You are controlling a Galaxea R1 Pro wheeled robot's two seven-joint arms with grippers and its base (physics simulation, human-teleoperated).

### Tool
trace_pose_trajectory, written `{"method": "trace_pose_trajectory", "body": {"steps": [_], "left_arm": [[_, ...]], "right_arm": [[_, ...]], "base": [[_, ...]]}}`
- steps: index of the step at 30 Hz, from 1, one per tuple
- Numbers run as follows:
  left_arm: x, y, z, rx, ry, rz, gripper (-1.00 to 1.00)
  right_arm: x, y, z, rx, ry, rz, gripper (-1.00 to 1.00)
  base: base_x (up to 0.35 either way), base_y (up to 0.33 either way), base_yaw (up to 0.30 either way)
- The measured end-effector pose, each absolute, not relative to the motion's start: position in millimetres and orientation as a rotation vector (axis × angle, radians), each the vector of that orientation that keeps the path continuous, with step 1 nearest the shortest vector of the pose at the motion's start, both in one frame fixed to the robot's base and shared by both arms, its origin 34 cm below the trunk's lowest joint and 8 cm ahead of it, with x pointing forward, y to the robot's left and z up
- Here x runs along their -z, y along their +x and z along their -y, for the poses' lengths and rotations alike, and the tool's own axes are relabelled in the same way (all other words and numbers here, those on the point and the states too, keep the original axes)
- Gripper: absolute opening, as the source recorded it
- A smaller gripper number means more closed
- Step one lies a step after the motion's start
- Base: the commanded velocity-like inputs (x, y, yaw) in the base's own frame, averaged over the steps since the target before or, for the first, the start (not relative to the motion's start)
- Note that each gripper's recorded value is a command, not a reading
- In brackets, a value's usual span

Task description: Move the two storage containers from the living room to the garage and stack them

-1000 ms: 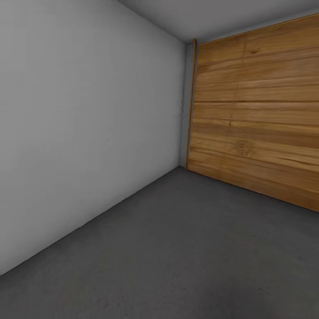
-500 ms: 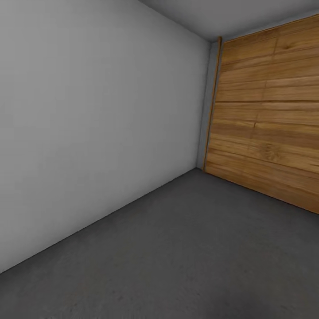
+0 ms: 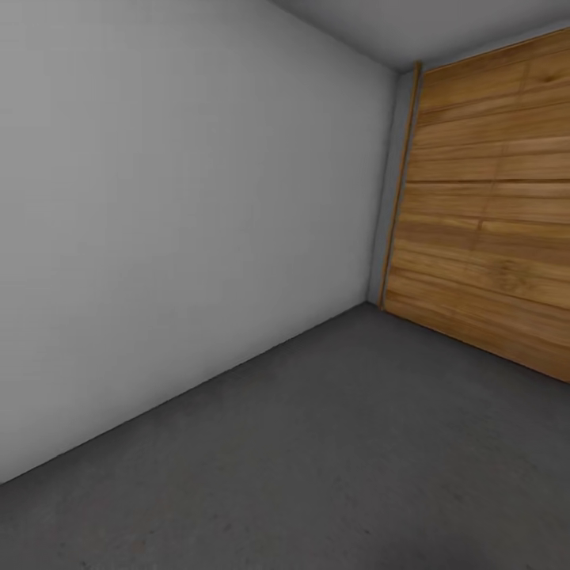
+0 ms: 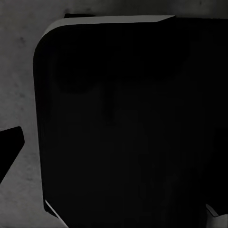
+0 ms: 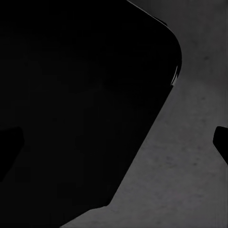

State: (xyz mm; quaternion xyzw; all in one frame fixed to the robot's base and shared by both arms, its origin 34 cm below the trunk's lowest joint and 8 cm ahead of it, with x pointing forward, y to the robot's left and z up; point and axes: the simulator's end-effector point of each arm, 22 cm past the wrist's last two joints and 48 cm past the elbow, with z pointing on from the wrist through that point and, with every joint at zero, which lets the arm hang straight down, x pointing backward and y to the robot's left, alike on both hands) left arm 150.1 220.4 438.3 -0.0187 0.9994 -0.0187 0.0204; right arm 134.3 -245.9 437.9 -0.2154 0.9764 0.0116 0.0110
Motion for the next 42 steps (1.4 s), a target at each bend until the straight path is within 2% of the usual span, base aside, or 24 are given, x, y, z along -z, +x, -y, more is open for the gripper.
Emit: {"method": "trace_pose_trajectory", "body": {"steps": [42], "left_arm": [[-438.3, 150.1, -220.8, 0.057, -0.059, -3.100, 1.00]], "right_arm": [[-437.9, 134.4, 247.1, -0.034, -0.671, -3.046, 1.00]], "base": [[0.000, 0.000, 0.273]]}}
